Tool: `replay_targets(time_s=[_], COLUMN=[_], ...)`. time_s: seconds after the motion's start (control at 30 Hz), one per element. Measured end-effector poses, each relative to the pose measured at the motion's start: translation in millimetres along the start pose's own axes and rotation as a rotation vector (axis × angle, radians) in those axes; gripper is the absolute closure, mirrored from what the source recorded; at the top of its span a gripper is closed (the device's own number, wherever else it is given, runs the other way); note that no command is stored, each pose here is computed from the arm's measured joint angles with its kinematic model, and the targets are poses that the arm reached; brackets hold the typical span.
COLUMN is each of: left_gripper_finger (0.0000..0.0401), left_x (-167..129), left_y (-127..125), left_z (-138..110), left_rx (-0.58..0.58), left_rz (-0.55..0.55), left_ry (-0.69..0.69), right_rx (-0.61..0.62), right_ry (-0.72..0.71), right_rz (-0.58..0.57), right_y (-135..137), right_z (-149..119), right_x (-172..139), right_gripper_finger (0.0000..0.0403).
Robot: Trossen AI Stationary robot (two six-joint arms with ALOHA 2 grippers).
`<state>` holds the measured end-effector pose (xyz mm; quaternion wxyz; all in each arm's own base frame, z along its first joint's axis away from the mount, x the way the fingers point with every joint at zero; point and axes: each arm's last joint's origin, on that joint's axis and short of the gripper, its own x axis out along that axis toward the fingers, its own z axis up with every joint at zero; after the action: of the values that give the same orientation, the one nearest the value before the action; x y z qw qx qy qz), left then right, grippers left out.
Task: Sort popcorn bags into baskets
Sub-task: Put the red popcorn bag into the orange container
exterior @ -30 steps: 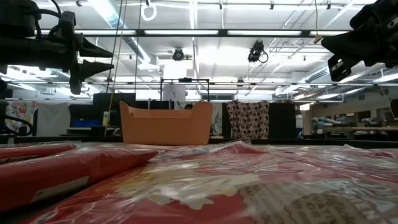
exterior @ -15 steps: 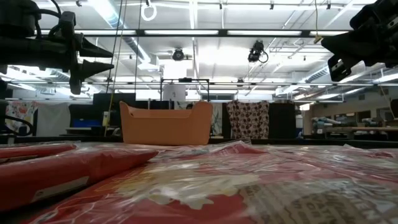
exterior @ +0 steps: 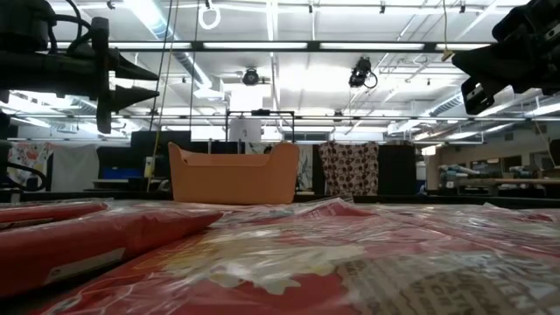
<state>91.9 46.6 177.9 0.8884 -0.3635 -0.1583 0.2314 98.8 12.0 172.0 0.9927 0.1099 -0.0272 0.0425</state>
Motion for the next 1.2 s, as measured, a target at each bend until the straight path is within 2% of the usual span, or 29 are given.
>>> replay_targets(time_s=[0.07, 0.2, 0.3, 0.4, 0.57, 0.67, 0.8, 0.9, 1.03, 1.1, 1.2], left_gripper_finger=[0.0259, 0.0259, 0.0259, 0.0259, 0.0259, 0.0259, 0.0259, 0.0259, 0.0259, 0.0259, 0.0259], left_x=[0, 0, -2, -3, -2, 4, 22, 41, 67, 78, 91], left_y=[0, -6, -15, -28, -57, -76, -98, -110, -116, -118, -123], left_z=[0, 4, 13, 27, 56, 71, 81, 78, 60, 49, 34], left_rx=[-0.06, -0.288, -0.351, -0.363, -0.319, -0.287, -0.212, -0.211, -0.203, -0.227, -0.259], left_rz=[-0.005, -0.085, -0.195, -0.23, -0.271, -0.287, -0.282, -0.27, -0.222, -0.218, -0.252], left_ry=[0.002, -0.005, -0.078, -0.131, -0.194, -0.194, -0.142, -0.066, 0.057, 0.103, 0.135], right_rx=[0.0, 0.0, 0.0, -0.011, -0.064, -0.055, -0.003, 0.049, 0.189, 0.235, 0.366], right_ry=[0.0, 0.0, 0.0, -0.015, -0.06, -0.156, -0.355, -0.499, -0.725, -0.795, -0.872], right_rz=[0.0, 0.001, -0.001, -0.071, -0.229, -0.323, -0.375, -0.391, -0.304, -0.334, -0.373], right_y=[0, 0, 0, -2, -7, -8, -7, -5, -2, -2, -4], right_z=[0, 0, 0, 0, 3, 11, 29, 42, 59, 64, 67], right_x=[0, 0, 0, 0, -1, -2, -7, -12, -23, -27, -32], right_gripper_finger=[0.0386, 0.0386, 0.0386, 0.0386, 0.0386, 0.0386, 0.0386, 0.0386, 0.0386, 0.0386, 0.0386])
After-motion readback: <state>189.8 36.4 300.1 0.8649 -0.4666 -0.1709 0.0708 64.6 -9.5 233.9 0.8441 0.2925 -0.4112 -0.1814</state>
